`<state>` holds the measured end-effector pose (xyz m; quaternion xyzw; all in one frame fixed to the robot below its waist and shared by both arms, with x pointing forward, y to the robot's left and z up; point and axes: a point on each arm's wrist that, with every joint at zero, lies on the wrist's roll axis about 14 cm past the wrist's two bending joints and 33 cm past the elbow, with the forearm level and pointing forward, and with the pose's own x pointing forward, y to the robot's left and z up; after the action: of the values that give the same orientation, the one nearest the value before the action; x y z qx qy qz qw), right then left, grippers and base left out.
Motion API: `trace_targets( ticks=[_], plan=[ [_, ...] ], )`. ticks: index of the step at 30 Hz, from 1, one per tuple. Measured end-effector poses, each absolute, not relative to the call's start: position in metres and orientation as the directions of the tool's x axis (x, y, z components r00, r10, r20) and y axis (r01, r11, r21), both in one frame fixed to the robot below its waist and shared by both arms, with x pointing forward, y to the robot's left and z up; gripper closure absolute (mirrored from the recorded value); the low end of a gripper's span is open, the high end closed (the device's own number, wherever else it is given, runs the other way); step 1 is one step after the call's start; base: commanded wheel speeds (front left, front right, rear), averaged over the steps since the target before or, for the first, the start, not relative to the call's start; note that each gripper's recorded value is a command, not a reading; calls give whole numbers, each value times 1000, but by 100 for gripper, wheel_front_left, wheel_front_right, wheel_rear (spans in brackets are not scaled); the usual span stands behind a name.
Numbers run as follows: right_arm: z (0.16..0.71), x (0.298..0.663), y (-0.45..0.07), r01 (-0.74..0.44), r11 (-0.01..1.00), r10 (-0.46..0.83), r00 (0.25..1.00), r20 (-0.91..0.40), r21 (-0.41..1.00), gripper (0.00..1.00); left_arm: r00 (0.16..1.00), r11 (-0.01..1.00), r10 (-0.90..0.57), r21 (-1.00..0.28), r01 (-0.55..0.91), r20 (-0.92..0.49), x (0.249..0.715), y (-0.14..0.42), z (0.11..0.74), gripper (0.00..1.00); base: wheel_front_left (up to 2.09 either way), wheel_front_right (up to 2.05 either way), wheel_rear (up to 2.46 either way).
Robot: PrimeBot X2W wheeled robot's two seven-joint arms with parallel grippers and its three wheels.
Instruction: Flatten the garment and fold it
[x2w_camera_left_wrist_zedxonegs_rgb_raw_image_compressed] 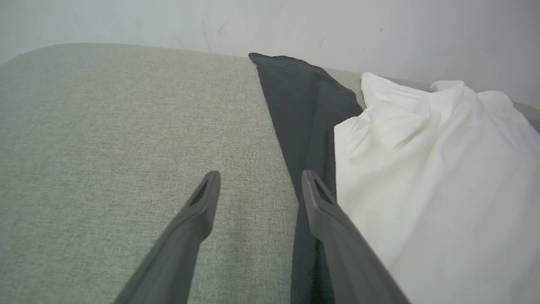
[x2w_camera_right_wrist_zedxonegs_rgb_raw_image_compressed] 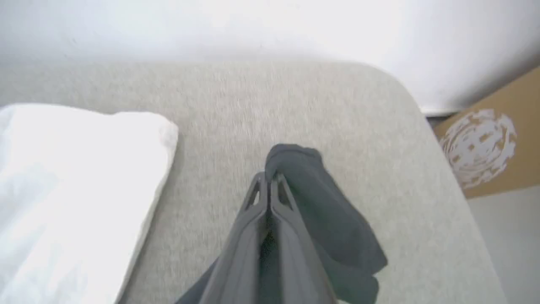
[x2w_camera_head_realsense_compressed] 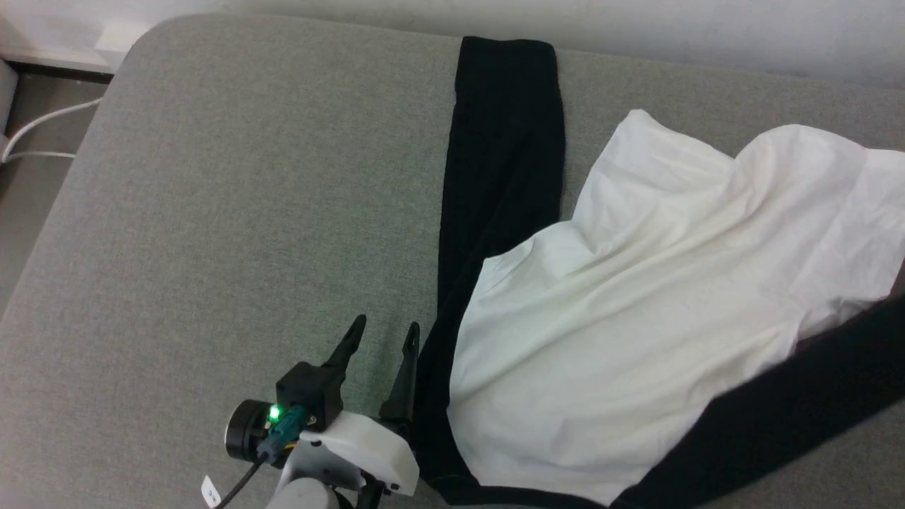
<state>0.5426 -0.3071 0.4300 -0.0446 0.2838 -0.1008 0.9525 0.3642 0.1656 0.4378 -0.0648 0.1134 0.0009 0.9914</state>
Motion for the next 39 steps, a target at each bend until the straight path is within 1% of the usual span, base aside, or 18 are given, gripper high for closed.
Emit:
trace_targets(
  ticks=[3, 4, 5, 6, 9, 10, 13, 14, 15, 19, 23, 27, 32, 37, 39],
  plan=[
    [463, 571, -307, 124, 969, -206, 883, -422, -212, 100, 975, 991, -23, -136, -8, -222, 367, 162, 437, 0, 0, 0, 0],
    [463, 571, -307, 124, 969, -206, 883, -422, -212, 100, 975, 991, -23, -136, -8, -222, 367, 162, 437, 0, 0, 0, 0],
    [477, 586, -306, 100, 960, -196, 908, -372, -262, 100, 975, 990, -22, -141, -9, -220, 370, 160, 437, 0, 0, 0, 0],
    [480, 592, -305, 88, 955, -192, 913, -361, -285, 100, 976, 990, -19, -142, -12, -218, 370, 161, 437, 0, 0, 0, 0],
    [469, 598, -298, 36, 940, -176, 902, -395, -338, 100, 973, 990, -13, -142, -20, -228, 368, 163, 433, 0, 0, 0, 0],
    [469, 598, -298, 36, 940, -176, 902, -395, -338, 100, 973, 990, -13, -142, -20, -228, 368, 163, 433, 0, 0, 0, 0],
    [441, 594, -290, 0, 945, -162, 870, -466, -328, 99, 972, 990, -4, -140, -30, -236, 367, 165, 430, 0, 0, 0, 0],
    [431, 591, -287, -14, 945, -157, 855, -494, -325, 62, 972, 990, -2, -139, -32, -237, 367, 165, 430, 0, 0, 0, 0],
    [423, 589, -285, -23, 947, -152, 846, -511, -321, 0, 972, 990, -1, -139, -33, -237, 368, 165, 429, 0, 0, 0, 0],
    [410, 582, -277, -28, 960, -128, 842, -525, -280, 0, 972, 989, 1, -143, -36, -235, 368, 165, 430, 0, 0, 0, 0],
    [420, 579, -265, -30, 971, -86, 881, -465, -237, 0, 975, 989, -5, -143, -28, -220, 368, 164, 434, 0, 0, 0, 0],
    [449, 579, -245, -43, 982, -23, 939, -344, -183, 0, 981, 988, -8, -152, -22, -195, 368, 165, 442, 0, 0, 0, 0],
    [503, 573, -219, -78, 990, 62, 990, -130, -120, 0, 985, 986, -9, -166, -20, -172, 360, 167, 450, 0, 0, 0, 0],
    [529, 538, -206, -121, 992, 121, 993, 4, -29, 0, 987, 984, -28, -181, -1, -159, 351, 161, 455, 0, 0, 0, 0],
    [533, 518, -202, -150, 988, 151, 988, 37, -34, 0, 987, 982, -43, -191, 13, -156, 349, 157, 456, 0, 0, 0, 0]
  ],
)
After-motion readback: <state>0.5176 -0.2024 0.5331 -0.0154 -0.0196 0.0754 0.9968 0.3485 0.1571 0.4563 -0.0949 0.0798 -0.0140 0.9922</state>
